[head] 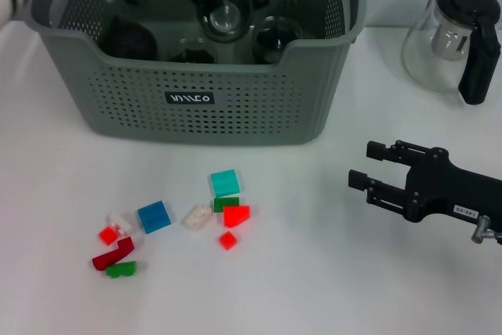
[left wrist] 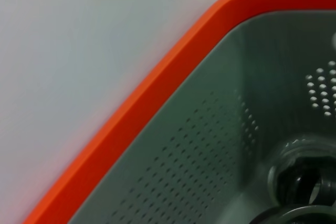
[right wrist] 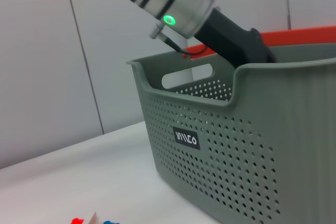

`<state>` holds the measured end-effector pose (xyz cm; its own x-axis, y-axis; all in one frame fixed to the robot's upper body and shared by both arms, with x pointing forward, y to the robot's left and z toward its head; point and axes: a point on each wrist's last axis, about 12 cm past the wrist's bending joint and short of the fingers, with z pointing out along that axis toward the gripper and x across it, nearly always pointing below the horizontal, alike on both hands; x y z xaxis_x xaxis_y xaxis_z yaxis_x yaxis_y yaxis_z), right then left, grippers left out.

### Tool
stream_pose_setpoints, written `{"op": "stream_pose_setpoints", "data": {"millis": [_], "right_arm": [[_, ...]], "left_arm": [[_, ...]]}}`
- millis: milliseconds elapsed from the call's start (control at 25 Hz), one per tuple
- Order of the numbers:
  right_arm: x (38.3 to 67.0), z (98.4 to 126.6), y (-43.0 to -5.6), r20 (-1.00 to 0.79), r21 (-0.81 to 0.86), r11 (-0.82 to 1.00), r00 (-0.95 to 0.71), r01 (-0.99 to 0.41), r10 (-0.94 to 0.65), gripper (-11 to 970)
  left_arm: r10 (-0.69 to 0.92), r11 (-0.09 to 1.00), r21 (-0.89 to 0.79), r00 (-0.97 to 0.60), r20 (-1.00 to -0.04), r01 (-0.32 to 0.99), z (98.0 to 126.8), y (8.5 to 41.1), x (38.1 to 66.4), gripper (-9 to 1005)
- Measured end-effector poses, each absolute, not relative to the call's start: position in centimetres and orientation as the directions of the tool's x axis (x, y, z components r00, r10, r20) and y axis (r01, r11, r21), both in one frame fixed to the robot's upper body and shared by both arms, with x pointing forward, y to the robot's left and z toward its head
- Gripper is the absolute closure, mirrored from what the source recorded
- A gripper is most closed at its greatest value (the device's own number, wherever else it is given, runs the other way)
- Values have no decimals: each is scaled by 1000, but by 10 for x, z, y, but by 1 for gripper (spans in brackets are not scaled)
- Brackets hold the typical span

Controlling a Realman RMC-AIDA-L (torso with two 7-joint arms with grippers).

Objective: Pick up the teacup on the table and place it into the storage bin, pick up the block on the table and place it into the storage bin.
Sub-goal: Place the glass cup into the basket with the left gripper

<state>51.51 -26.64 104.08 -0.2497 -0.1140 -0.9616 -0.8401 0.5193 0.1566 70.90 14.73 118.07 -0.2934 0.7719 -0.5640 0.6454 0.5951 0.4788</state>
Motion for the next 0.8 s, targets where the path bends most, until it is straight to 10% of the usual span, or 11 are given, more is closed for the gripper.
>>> {"op": "stream_pose_setpoints", "data": {"millis": [800], "right_arm": [[513, 1038, -268, -959, 161, 529, -259, -833, -115, 314]], "left_arm": [[823, 539, 484, -306, -479, 690, 1166, 177, 698, 896]]}}
